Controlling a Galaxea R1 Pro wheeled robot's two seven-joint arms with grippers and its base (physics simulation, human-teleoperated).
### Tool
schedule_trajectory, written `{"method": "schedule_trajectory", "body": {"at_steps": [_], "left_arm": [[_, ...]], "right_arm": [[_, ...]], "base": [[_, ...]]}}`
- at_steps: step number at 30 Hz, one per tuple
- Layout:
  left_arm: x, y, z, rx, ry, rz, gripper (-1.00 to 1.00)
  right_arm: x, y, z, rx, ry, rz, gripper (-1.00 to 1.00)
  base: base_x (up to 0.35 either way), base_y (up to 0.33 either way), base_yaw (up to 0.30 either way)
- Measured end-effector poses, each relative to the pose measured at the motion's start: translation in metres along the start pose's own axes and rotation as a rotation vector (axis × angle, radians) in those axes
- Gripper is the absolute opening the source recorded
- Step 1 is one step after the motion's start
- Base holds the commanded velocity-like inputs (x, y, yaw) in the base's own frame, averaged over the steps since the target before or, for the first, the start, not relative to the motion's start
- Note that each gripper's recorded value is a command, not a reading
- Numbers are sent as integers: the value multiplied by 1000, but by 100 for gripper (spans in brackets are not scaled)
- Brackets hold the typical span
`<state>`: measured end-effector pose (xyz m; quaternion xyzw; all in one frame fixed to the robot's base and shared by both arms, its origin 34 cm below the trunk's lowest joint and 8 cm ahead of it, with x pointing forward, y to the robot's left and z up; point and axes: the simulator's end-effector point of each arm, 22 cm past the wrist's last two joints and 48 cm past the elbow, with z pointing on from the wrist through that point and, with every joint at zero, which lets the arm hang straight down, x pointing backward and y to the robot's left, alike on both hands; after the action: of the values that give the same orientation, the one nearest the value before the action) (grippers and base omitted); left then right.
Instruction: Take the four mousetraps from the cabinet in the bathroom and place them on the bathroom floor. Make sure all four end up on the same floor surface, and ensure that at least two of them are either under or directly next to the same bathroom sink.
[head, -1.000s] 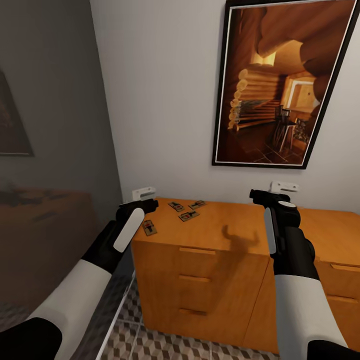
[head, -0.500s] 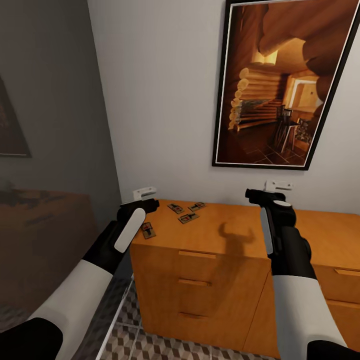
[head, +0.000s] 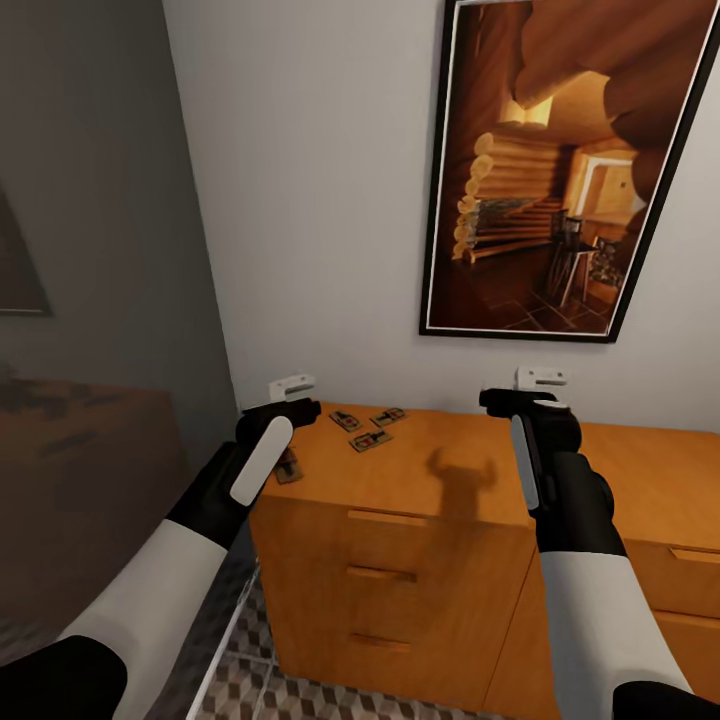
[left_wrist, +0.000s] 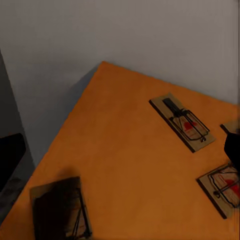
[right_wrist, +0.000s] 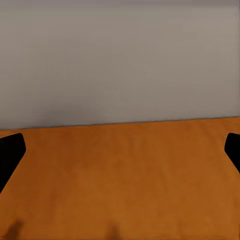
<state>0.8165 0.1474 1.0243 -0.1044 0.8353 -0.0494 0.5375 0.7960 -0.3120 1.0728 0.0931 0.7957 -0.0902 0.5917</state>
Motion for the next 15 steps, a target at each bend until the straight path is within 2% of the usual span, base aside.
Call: {"method": "schedule_trajectory", "body": {"at_steps": [5, 15], "left_arm": [[2, -4, -1, 4, 5, -1, 100], [5, -11, -3, 16, 11, -4, 100]], "right_arm": [[9, 4, -1, -14, 44, -2, 100], [13, 6, -1, -21, 62, -1, 100]], "base": [[50, -44, 0], [5, -4, 0]]}}
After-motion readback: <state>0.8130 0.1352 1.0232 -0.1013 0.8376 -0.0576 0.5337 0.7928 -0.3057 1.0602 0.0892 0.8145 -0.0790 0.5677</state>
